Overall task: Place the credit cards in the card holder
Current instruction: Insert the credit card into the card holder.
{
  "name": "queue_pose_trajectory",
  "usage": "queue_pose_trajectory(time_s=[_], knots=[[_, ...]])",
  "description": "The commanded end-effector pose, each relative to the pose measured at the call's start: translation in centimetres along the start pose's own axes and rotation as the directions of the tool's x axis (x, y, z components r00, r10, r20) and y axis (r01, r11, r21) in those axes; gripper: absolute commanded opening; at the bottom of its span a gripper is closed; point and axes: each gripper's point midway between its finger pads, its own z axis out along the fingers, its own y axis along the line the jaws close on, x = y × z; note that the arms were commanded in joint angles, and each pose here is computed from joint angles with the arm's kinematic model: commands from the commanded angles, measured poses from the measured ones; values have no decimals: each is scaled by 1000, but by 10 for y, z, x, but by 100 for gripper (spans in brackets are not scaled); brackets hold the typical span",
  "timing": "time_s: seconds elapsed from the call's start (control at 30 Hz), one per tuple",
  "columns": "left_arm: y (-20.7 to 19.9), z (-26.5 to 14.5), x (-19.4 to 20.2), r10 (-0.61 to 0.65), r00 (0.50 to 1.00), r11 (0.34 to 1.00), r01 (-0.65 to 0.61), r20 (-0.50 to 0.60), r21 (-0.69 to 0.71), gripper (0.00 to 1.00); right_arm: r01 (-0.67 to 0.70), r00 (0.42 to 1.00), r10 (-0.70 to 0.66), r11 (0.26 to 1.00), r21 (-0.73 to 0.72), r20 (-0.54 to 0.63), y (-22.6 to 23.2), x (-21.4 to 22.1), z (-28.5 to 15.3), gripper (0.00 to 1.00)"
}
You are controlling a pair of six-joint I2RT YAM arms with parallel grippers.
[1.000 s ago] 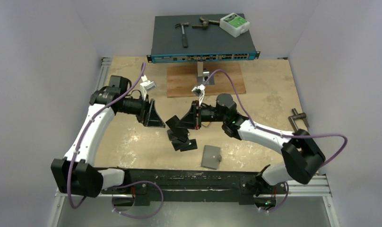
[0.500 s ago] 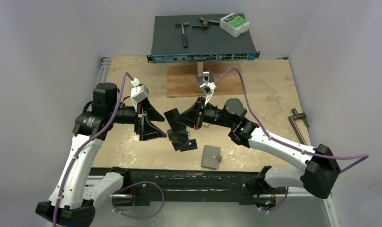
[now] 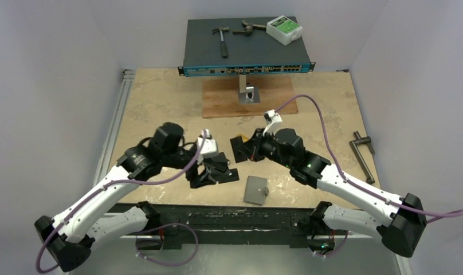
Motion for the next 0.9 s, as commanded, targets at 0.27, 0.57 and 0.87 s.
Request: queue_pose_trajectory(time_s=[0.27,0.57,0.87], knots=[[2,113,48,537,809,842,-530,-238,99,78,-78,980,153,883,463,-127,-131,105,-56,0],[-1,143,56,598,756,801,-575,-265,168,78,-71,963,214,783,618,-161,-160,130,-83,0],[-5,164,63,656,696,755,-611,-292,240,77,-111,940,289,761,639,-181,-160,155,-106,0]])
